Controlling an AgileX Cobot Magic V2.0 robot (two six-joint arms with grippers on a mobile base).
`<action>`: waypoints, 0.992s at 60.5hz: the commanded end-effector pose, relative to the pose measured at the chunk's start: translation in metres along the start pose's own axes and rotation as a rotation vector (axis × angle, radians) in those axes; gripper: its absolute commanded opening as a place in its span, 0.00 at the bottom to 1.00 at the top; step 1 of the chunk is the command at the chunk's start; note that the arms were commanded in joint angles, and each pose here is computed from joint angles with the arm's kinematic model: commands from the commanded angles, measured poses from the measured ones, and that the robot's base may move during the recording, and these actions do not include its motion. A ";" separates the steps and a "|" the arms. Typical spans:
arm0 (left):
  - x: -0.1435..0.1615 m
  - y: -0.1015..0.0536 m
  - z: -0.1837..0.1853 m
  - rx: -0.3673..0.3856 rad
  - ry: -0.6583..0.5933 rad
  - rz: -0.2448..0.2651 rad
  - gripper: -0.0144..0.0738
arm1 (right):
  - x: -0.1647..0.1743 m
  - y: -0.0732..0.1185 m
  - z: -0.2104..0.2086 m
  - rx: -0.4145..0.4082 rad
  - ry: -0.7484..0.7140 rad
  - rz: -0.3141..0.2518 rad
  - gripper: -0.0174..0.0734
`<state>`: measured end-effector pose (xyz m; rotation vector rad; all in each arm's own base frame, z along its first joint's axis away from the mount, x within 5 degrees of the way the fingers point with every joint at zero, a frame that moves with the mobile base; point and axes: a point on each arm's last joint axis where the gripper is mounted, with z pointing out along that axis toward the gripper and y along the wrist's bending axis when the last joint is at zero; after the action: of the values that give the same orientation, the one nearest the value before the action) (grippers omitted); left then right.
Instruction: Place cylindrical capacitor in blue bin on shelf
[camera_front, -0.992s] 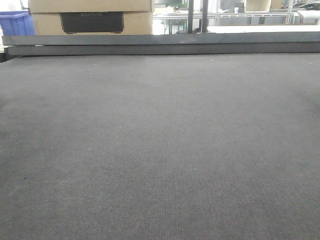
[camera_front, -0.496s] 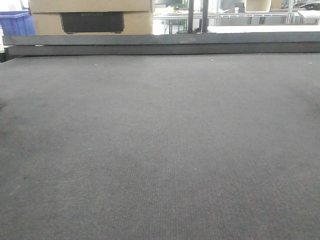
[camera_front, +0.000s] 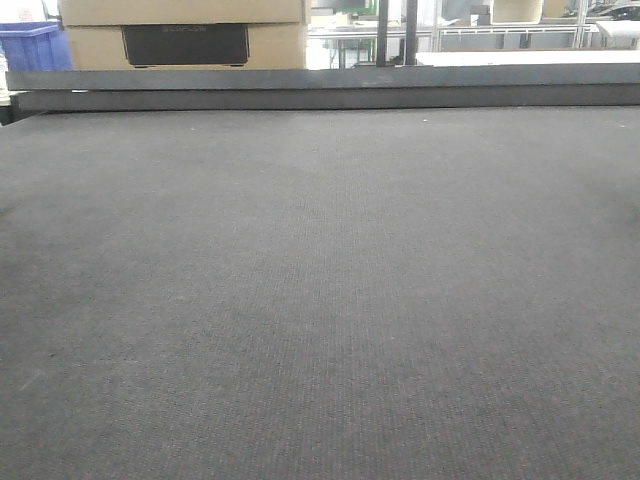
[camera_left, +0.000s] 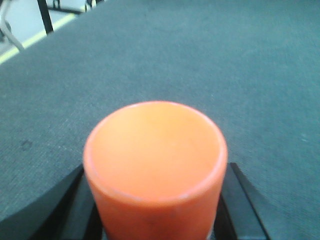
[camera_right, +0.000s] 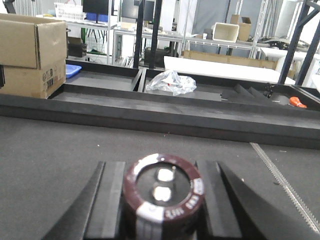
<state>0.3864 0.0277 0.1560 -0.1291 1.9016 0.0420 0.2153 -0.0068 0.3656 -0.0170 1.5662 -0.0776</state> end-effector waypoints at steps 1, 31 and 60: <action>-0.032 -0.010 -0.018 0.033 -0.042 0.019 0.04 | 0.000 0.000 -0.002 -0.001 0.008 0.000 0.07; -0.123 -0.070 -0.177 0.260 0.064 0.164 0.04 | 0.028 0.014 -0.007 -0.091 0.316 -0.007 0.07; -0.137 -0.041 -0.298 0.273 0.102 0.148 0.04 | 0.016 0.020 -0.054 -0.162 0.394 0.039 0.07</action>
<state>0.1738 -0.0331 0.3771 0.1955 2.0121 -0.1130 0.1784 0.0139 0.3379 -0.1041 2.0110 0.0733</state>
